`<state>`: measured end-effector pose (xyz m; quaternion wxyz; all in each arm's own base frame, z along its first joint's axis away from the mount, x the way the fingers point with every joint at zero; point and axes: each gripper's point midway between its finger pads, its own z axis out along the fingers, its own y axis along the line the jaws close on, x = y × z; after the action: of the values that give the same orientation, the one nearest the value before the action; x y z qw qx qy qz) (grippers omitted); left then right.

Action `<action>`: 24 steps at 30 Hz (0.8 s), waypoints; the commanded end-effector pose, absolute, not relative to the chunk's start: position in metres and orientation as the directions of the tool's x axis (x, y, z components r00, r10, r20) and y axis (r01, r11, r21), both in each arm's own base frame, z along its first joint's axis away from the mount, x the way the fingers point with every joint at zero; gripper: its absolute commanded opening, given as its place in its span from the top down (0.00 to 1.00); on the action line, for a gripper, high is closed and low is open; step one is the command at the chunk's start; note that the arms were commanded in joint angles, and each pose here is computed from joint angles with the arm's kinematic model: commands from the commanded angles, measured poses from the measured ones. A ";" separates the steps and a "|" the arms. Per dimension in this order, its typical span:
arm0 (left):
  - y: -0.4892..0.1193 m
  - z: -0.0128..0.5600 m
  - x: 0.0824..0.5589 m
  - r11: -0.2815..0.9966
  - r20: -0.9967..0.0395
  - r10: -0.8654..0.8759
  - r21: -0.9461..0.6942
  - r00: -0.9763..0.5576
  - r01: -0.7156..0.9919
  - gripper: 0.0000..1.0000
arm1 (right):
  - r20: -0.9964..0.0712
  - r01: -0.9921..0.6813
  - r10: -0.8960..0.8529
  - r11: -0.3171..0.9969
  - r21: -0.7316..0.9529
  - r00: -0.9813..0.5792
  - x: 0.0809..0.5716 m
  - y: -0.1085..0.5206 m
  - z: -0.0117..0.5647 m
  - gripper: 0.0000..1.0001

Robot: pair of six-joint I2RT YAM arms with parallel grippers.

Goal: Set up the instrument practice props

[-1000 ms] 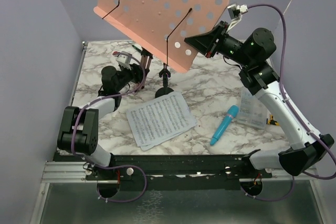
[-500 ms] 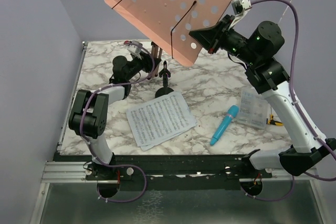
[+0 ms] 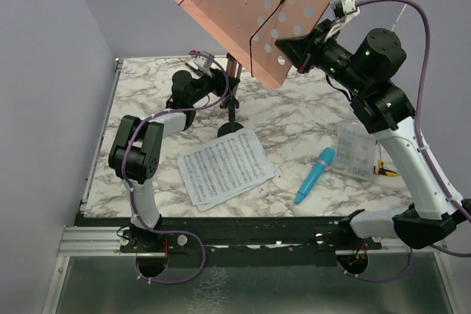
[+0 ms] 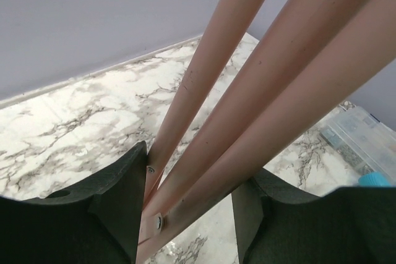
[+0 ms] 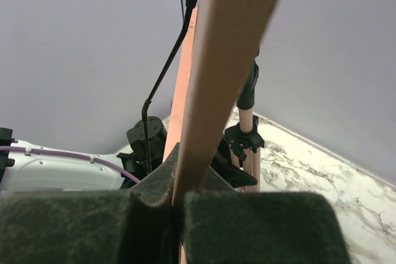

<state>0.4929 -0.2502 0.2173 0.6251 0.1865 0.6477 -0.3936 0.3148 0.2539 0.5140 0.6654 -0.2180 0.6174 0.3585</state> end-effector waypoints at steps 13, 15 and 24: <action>-0.224 0.297 0.474 0.658 -0.926 -0.367 -0.196 0.083 0.727 1.00 | -0.976 -0.802 0.200 0.568 0.183 -0.081 0.297 0.267 0.511 0.99; -0.217 0.292 0.470 0.677 -0.928 -0.362 -0.202 0.081 0.708 1.00 | -0.977 -0.815 0.194 0.550 0.185 -0.091 0.297 0.272 0.510 1.00; -0.199 0.286 0.449 0.706 -0.941 -0.327 -0.182 0.088 0.684 1.00 | -0.973 -0.861 0.211 0.473 0.186 -0.094 0.284 0.281 0.517 0.86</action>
<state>0.4569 -0.2139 0.1986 0.6338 0.1581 0.6680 -0.3565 0.3025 0.2741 0.5036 0.6254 -0.2550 0.6187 0.4013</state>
